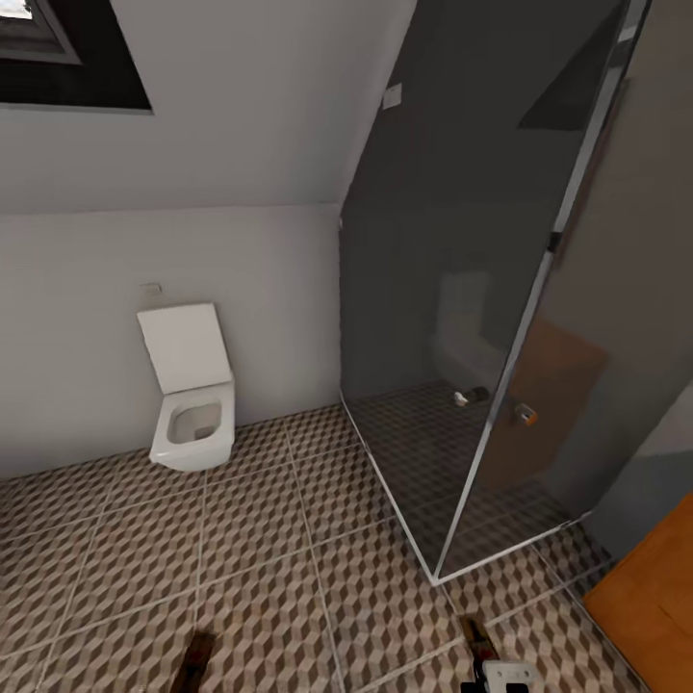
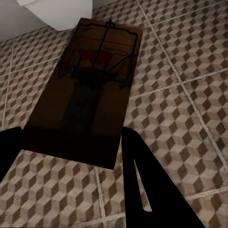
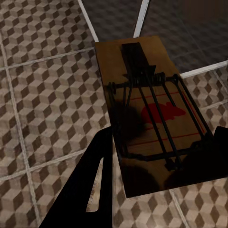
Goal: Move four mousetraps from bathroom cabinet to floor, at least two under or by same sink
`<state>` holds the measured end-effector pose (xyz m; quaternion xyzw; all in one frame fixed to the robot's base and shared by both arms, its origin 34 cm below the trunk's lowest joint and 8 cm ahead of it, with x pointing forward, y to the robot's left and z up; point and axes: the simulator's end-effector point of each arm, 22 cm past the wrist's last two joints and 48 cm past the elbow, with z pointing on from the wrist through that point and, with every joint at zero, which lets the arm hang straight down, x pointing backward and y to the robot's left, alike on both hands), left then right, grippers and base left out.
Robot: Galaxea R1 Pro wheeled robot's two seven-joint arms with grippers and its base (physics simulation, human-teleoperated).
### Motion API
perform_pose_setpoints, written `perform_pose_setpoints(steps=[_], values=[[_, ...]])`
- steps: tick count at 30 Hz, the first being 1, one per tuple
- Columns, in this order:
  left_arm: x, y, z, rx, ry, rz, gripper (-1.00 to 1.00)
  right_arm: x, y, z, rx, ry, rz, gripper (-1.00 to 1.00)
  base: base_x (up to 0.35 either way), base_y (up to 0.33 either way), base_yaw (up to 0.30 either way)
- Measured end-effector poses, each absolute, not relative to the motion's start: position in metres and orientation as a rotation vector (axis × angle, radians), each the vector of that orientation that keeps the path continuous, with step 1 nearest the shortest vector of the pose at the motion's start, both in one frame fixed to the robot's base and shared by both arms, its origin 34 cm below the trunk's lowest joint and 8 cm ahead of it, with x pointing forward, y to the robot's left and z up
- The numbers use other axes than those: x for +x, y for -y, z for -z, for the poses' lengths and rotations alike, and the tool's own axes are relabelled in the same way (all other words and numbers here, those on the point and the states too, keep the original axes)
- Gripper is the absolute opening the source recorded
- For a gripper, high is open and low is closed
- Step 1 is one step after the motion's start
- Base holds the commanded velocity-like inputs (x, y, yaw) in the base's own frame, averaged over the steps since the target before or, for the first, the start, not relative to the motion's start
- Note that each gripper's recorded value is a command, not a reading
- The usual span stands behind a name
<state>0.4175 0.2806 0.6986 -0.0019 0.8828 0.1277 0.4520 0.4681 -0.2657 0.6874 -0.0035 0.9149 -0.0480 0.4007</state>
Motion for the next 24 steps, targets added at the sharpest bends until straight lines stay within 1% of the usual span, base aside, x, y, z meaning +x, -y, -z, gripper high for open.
perform_pose_setpoints(steps=[24], values=[[0.4174,-0.2807,-0.6986,-0.005,-2.181,-0.316,-1.00,0.4681,0.2657,-0.6874,-0.009,-2.314,0.121,-1.00,0.000,0.000,0.286]])
